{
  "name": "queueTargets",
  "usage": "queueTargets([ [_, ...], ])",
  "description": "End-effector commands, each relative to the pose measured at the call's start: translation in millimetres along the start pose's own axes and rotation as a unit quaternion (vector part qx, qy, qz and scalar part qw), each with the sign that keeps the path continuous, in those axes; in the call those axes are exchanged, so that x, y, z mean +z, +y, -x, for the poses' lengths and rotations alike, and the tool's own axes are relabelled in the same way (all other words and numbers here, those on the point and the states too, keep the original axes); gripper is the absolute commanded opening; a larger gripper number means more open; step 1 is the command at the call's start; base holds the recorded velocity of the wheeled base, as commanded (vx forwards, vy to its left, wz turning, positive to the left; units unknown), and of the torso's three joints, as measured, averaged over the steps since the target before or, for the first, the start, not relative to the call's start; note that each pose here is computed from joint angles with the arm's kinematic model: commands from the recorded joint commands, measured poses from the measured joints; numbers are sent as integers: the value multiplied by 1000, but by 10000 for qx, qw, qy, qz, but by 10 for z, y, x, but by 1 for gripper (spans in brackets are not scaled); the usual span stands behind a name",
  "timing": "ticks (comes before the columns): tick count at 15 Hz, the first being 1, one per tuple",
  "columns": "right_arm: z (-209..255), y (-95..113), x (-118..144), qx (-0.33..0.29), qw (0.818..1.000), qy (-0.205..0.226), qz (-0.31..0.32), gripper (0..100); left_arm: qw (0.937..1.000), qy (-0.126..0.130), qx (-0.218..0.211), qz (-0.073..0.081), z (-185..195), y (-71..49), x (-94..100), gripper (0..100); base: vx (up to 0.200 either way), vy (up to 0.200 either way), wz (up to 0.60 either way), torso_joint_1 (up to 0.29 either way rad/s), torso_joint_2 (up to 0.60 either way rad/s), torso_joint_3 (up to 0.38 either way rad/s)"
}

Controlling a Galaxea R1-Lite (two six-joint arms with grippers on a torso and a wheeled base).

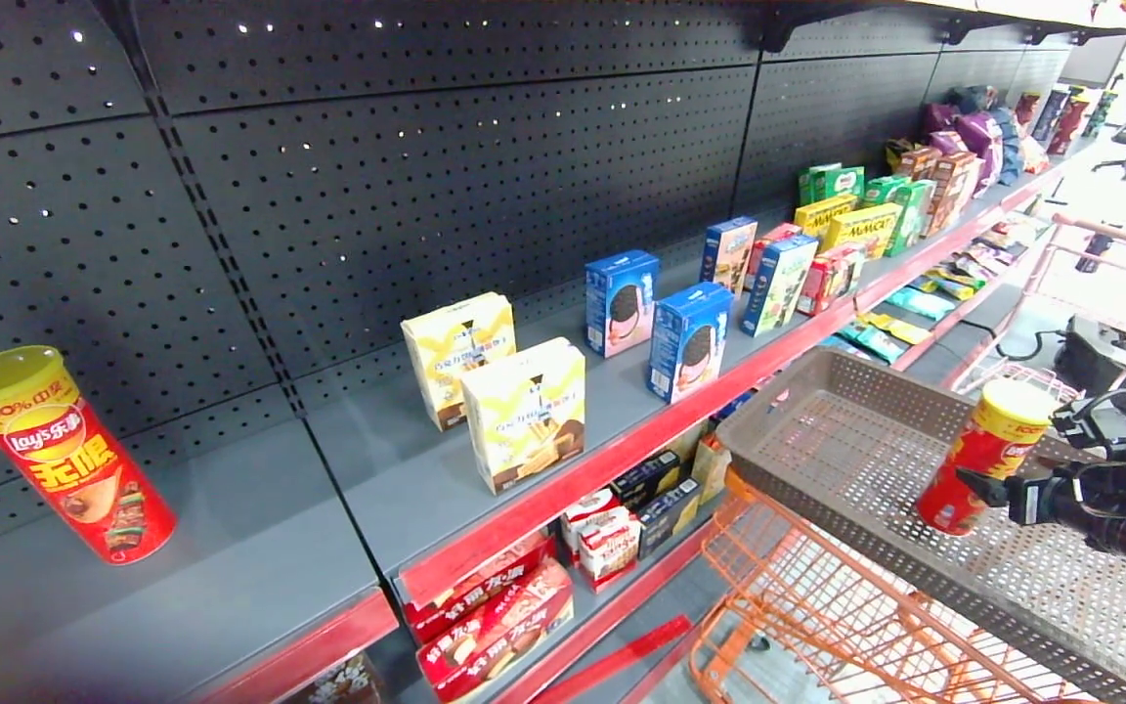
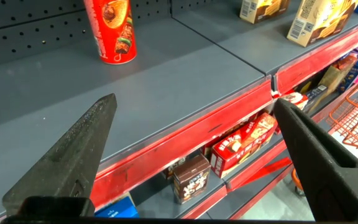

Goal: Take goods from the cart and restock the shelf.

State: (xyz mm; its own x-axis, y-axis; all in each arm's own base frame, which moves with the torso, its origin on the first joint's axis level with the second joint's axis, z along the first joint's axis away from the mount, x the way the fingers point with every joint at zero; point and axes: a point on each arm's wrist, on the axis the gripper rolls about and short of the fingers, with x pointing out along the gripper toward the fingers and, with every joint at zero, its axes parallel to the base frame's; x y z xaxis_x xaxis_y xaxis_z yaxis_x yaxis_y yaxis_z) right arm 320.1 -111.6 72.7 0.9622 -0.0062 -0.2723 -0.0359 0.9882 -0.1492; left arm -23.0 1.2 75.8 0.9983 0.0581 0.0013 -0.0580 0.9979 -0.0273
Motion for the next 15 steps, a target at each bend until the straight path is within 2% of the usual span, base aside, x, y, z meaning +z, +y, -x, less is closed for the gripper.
queueTargets([
  [1, -77, 25, -48, 43, 10000, 18, 12, 100, 10000, 6, 1, 2, -1, 0, -1, 100, 0, 0, 0, 0, 0, 0],
  [12, -395, 22, -92, 15, 9991, -378, 199, 100, 10000, 6, 9, 2, -1, 0, -1, 100, 0, 0, 0, 0, 0, 0],
  [15, -571, 64, -76, 40, 9968, -730, 335, 100, 10000, -2, 9, 2, -1, 0, 1, 100, 0, 0, 0, 0, 0, 0],
])
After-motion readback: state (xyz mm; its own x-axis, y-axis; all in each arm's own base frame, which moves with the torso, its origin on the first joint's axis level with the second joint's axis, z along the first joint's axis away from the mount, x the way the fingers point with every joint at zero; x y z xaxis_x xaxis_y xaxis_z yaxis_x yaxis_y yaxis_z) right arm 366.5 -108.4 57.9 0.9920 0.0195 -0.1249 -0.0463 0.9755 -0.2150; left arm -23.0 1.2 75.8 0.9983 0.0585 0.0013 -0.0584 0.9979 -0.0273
